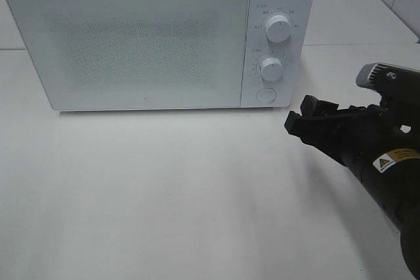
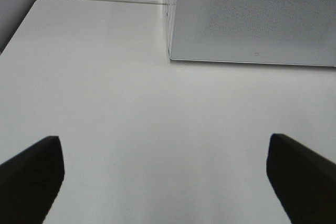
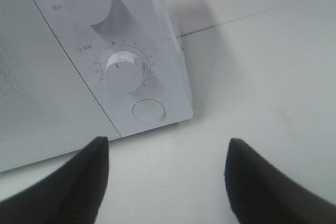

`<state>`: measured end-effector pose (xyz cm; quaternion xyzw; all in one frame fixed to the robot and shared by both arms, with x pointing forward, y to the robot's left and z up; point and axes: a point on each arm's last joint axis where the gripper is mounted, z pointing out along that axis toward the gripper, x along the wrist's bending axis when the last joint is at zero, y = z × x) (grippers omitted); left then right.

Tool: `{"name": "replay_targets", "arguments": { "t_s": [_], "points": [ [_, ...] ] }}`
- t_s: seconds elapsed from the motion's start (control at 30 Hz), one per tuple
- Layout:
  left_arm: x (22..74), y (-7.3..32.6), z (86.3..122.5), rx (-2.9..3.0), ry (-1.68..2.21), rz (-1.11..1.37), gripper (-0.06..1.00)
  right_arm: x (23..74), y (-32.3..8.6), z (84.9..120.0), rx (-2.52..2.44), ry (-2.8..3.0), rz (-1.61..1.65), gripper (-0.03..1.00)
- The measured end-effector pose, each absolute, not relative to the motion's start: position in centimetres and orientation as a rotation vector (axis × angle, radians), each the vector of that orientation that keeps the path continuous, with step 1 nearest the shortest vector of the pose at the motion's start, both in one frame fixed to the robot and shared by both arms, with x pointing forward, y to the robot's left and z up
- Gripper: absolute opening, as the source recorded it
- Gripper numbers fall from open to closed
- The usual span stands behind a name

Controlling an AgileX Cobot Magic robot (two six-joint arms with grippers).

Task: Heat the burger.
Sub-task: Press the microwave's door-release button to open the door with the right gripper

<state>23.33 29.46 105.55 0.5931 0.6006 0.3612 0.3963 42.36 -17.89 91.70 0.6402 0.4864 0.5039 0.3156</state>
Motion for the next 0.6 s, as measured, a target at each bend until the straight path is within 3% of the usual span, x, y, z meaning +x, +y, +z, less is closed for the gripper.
{"name": "replay_targets", "arguments": {
  "t_s": [0.4, 0.6],
  "points": [
    [23.33, 29.46, 105.55, 1.503, 1.522, 0.915, 0.97, 42.30, -17.74, 91.54, 2.323, 0.626, 1.724, 0.23],
    [23.33, 29.46, 105.55, 1.503, 1.522, 0.915, 0.97, 42.28, -17.67, 91.43, 2.455, 0.445, 1.779, 0.10]
  ]
}}
